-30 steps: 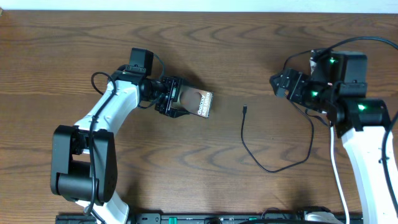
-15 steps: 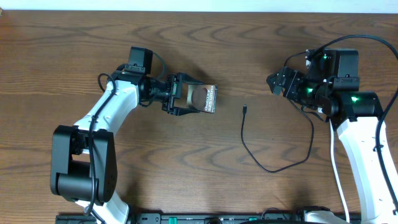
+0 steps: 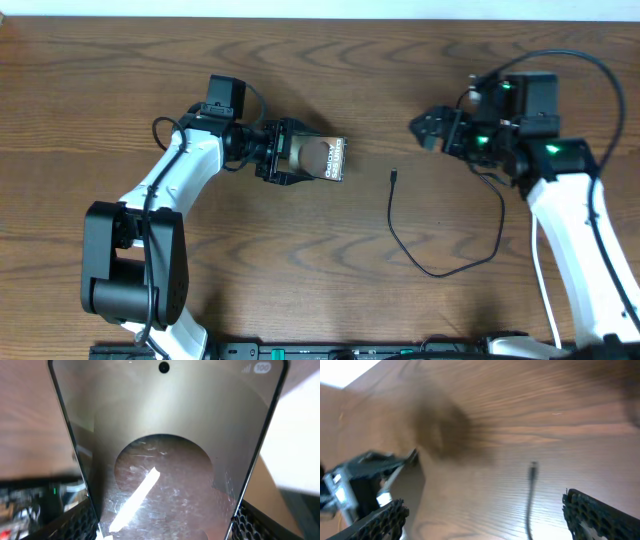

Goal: Plug charger to phone and switch on socket
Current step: 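Move the right gripper to the phone's bottom edge and grasp it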

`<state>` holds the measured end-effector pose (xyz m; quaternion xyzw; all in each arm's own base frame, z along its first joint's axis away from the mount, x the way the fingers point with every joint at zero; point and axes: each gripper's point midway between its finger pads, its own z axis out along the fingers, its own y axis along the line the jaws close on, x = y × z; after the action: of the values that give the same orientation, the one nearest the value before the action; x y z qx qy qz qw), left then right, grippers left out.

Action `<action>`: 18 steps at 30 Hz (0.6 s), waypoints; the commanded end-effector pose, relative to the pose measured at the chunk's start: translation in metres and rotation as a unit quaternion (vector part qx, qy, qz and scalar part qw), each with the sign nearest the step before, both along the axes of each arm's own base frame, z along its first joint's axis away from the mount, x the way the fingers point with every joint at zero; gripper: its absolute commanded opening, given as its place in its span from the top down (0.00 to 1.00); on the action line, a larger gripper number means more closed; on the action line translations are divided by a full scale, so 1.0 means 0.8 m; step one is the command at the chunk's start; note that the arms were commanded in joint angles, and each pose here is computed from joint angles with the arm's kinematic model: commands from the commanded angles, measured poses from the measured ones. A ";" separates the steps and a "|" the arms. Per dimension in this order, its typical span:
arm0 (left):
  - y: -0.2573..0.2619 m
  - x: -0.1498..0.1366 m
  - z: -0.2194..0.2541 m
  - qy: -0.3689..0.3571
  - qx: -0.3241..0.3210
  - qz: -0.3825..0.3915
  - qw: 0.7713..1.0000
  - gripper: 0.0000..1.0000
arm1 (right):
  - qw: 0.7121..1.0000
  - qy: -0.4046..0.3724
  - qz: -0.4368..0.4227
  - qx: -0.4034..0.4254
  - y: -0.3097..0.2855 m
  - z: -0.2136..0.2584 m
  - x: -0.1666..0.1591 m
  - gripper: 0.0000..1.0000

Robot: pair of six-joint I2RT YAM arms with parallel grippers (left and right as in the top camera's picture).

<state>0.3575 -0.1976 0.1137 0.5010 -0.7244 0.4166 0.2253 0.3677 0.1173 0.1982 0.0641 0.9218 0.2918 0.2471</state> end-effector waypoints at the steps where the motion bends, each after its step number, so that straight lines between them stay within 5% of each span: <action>1: 0.022 0.023 0.001 -0.034 0.066 0.041 0.996 0.93 | 0.995 -0.009 0.089 0.043 0.050 -0.001 -0.003 0.01; 10: 0.024 0.025 -0.001 -0.013 0.069 0.061 0.996 0.93 | 0.977 -0.037 0.194 0.081 0.140 -0.023 0.003 0.07; 18: 0.023 0.024 0.001 -0.005 0.062 0.064 0.996 0.93 | 0.982 -0.012 0.187 0.037 0.183 -0.067 -0.001 0.12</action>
<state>0.3696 -0.1777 0.0917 0.5658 -0.7207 0.3618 0.1721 0.3652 0.2549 0.1552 -0.1115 0.8945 0.3839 0.2003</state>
